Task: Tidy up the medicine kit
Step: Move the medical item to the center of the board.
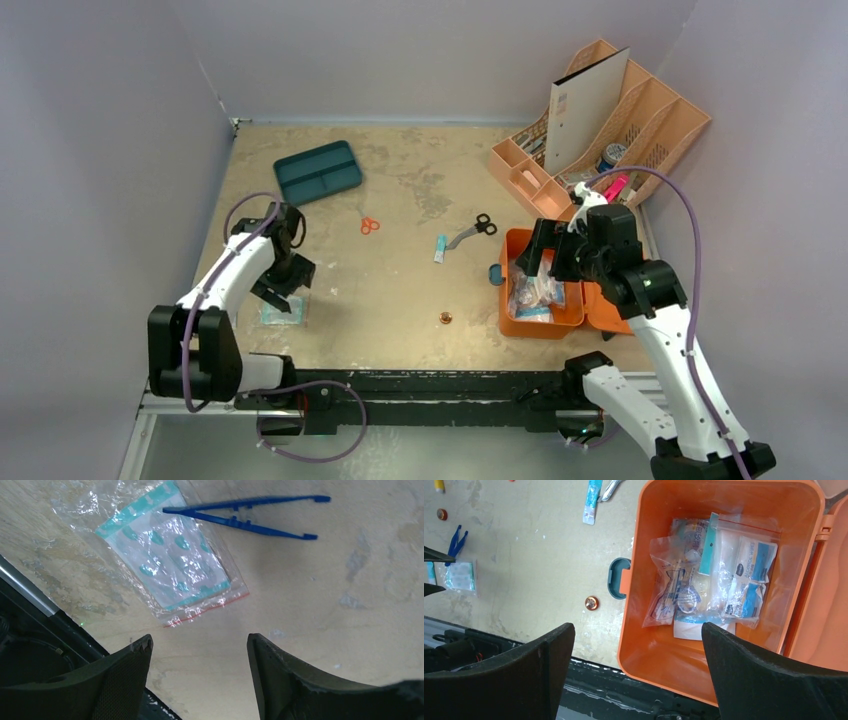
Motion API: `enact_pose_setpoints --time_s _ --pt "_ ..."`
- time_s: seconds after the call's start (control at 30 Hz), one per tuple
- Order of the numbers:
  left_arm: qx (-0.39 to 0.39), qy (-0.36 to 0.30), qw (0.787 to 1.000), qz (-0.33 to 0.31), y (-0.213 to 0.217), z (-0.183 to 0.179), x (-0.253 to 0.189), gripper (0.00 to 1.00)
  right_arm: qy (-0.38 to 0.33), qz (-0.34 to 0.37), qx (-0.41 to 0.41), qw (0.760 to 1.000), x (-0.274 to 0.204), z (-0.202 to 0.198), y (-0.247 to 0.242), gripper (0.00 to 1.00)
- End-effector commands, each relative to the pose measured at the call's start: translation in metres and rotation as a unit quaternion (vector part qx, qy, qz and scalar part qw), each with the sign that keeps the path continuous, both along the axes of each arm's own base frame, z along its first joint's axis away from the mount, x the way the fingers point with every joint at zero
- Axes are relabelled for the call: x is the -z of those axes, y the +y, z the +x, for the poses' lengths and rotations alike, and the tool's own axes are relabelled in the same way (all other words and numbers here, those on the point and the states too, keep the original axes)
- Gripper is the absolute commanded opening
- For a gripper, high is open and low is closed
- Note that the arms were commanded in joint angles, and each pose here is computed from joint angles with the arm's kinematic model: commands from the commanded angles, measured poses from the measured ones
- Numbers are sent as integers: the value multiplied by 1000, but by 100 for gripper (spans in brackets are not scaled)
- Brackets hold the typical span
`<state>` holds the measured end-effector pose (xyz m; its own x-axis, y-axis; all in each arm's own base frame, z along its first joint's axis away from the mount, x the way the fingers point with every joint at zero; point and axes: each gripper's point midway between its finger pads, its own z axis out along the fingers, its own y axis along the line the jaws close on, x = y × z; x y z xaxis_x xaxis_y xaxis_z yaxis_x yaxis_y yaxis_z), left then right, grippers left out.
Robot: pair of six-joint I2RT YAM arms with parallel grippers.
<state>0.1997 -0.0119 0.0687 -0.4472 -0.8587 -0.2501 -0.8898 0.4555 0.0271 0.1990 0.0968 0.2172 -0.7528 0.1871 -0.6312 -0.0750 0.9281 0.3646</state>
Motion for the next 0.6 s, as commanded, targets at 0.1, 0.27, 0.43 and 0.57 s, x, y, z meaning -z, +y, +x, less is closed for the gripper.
enact_pose_setpoints --time_s 0.1,0.27,0.43,0.57 --pt "-56 -9 998 -7 14 12 24 64 -21 17 -16 1000 -13 2 7 99" --pt "-74 -28 997 0 29 16 29 58 -14 6 -18 1000 -8 2 4 99" --pt "-75 -6 997 7 32 7 37 51 -13 14 -21 1000 -10 8 9 99" --pt "-74 -22 997 -10 26 10 43 46 -14 20 -29 999 -12 11 13 99"
